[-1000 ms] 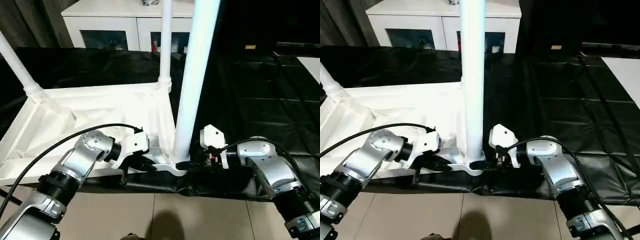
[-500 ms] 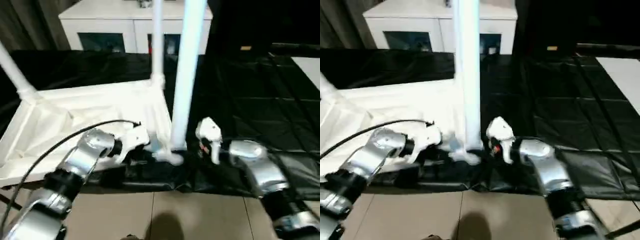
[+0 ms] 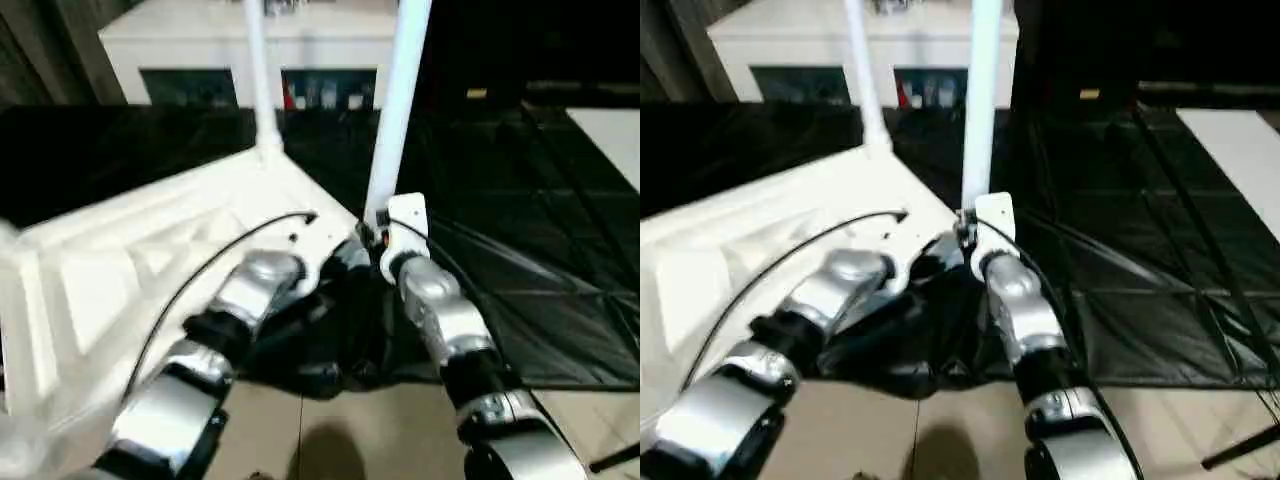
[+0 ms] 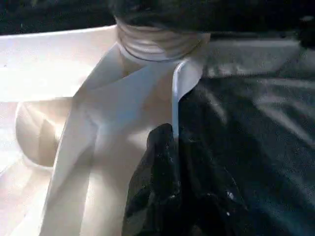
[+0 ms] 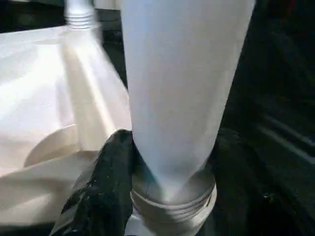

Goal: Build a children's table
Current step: Rotate leg to tighten

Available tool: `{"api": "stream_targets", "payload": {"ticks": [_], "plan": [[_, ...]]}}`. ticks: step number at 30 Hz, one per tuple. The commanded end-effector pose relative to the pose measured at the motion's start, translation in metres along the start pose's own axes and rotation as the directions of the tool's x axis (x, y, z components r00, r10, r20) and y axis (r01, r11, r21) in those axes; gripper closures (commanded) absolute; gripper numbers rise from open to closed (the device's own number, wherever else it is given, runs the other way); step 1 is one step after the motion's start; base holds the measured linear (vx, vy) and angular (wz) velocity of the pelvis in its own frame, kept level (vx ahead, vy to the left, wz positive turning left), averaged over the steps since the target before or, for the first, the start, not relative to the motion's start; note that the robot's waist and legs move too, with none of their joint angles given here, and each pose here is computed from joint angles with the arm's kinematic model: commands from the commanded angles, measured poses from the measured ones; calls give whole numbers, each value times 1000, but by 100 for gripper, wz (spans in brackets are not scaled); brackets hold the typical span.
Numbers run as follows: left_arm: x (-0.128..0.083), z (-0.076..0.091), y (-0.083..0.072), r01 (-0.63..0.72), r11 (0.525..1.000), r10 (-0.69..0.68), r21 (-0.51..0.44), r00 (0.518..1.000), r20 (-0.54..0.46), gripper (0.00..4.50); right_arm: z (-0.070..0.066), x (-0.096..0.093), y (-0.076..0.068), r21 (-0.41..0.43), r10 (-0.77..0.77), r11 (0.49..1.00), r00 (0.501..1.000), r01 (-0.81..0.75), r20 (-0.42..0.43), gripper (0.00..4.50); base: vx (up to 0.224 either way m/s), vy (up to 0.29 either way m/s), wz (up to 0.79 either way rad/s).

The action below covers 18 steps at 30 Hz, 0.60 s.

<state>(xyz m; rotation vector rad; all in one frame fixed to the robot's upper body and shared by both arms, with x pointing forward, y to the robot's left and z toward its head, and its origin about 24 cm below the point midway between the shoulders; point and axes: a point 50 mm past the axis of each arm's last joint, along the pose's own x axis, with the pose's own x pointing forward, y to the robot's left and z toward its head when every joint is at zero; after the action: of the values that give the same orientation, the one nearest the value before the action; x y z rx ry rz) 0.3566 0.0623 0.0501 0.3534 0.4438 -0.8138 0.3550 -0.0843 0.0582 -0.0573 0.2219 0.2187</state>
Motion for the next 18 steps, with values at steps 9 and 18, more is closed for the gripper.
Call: {"api": "stream_targets", "payload": {"ticks": [9, 18], "plan": [[-10, -8, 7, 54, 996, -54, 70, 999, -7, 450, 1, -2, -9, -3, 169, 986, 985, -169, 34, 143, 0, 0, 0], [-38, -27, -1, 322, 932, -328, 165, 945, 7, 450, -8, -44, -35, -158, 684, 709, 725, -688, -88, 136, 0, 0, 0]]}}
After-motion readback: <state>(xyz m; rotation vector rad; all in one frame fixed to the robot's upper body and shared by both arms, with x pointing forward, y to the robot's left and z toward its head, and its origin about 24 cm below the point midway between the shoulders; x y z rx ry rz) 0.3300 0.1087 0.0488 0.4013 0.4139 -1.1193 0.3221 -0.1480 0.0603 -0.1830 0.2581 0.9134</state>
